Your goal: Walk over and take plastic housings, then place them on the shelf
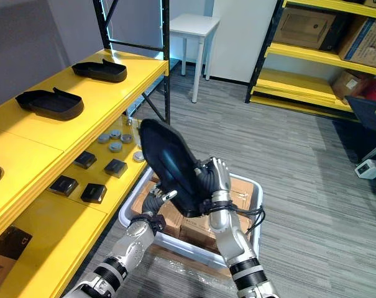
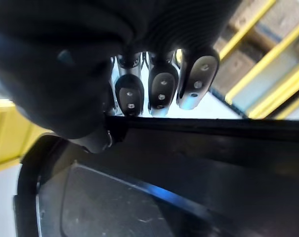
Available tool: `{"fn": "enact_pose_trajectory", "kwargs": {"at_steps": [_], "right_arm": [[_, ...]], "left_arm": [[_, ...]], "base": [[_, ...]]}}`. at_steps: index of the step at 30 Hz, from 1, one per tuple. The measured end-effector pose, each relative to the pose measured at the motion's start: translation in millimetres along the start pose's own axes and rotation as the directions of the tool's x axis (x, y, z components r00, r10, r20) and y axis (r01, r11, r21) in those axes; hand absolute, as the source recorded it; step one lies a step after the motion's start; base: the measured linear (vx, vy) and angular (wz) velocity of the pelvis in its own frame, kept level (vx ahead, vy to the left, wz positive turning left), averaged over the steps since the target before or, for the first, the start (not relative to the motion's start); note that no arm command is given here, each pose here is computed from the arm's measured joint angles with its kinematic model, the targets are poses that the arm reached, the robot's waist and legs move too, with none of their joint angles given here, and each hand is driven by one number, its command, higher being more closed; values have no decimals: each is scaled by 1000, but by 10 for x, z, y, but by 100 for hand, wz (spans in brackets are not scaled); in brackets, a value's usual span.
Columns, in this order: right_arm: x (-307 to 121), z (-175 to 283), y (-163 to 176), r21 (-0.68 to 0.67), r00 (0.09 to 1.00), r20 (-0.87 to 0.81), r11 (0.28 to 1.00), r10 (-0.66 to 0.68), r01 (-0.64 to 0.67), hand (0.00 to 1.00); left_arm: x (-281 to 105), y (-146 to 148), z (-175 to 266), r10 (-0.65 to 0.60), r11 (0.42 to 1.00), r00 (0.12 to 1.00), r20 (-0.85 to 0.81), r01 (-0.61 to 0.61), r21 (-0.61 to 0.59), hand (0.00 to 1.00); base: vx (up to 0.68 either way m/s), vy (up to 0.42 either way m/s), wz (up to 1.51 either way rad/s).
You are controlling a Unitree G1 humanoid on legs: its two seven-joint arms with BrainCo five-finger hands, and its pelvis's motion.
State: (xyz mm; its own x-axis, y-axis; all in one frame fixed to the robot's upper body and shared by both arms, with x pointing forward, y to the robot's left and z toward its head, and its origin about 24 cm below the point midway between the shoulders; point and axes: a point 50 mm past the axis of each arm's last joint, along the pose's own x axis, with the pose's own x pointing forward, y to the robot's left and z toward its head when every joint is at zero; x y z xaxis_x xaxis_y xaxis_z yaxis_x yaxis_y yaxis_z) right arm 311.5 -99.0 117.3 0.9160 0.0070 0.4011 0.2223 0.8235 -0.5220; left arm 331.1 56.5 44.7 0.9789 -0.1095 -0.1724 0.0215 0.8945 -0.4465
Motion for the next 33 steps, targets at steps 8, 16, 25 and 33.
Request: {"fn": "enact_pose_trajectory", "kwargs": {"at_steps": [8, 16, 25, 33], "right_arm": [[-200, -11, 41, 143, 1000, -18, 990, -8, 10, 100], [-267, 85, 37, 209, 999, 40, 978, -15, 7, 100], [-635, 184, 334, 416, 987, 31, 896, 158, -156, 0], [-799, 36, 286, 467, 983, -40, 873, 177, -138, 0]], "left_arm": [[5, 62, 196, 54, 971, 994, 98, -30, -236, 100], [-138, 123, 290, 64, 949, 981, 183, -3, -316, 100], [-658, 570, 208, 182, 950, 944, 275, -97, -298, 100], [-956, 721, 314, 287, 945, 849, 443, -327, 15, 100]], "base": [[-30, 31, 0], [-1, 3, 0], [-8, 23, 15], [-2, 34, 97]]}}
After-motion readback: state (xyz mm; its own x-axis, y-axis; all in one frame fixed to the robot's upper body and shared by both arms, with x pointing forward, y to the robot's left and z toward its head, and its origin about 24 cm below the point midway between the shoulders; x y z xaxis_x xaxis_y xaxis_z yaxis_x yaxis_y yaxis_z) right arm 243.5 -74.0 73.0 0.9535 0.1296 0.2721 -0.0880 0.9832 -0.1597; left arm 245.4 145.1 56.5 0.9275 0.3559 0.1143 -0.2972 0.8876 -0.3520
